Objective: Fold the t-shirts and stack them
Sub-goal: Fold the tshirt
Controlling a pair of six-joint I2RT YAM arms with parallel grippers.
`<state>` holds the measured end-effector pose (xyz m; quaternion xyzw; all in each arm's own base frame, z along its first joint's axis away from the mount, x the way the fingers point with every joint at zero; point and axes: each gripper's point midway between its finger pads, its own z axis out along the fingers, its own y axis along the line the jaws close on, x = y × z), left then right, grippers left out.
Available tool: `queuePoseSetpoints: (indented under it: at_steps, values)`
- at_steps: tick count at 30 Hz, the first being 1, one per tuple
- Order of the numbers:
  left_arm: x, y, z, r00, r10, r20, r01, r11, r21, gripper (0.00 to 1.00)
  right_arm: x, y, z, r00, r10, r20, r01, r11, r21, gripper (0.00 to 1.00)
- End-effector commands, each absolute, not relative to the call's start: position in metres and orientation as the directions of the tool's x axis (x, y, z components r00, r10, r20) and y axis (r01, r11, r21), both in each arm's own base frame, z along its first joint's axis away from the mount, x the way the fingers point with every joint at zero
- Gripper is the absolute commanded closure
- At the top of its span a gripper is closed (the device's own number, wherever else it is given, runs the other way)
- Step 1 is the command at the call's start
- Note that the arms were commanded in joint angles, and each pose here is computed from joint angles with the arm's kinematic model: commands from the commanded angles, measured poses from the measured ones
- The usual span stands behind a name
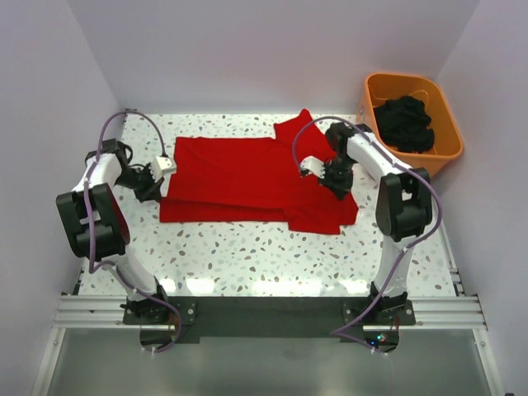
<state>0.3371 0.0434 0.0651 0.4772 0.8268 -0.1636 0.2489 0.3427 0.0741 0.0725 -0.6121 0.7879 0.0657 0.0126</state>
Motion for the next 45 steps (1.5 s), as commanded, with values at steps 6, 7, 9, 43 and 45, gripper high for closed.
queuePoseSetpoints:
  at_steps: [6,7,9,43,45]
  values:
    - [0.365,0.048,0.08,-0.4,0.702,-0.589,0.862,0.507,0.02,1.0,0.358,0.072,0.088,-0.236,-0.963,-0.132,-0.97,0.226,0.087,1.0]
    - [0.365,0.048,0.079,-0.403,0.702,-0.587,0.86,0.51,0.02,1.0,0.359,0.07,0.088,-0.241,-0.961,-0.133,-0.969,0.23,0.09,1.0]
    - [0.369,0.05,0.078,-0.405,0.702,-0.586,0.857,0.514,0.024,1.0,0.361,0.068,0.088,-0.234,-0.964,-0.126,-0.97,0.224,0.094,1.0]
    - [0.387,0.05,0.043,-0.485,0.701,-0.522,0.818,0.575,0.012,0.97,0.408,0.067,0.061,-0.311,-0.946,-0.091,-0.95,0.308,0.042,0.81]
    - [0.389,0.054,0.047,-0.533,0.664,-0.525,0.781,0.625,-0.002,0.72,0.41,0.062,0.065,-0.372,-0.924,-0.094,-0.928,0.37,0.041,0.65]
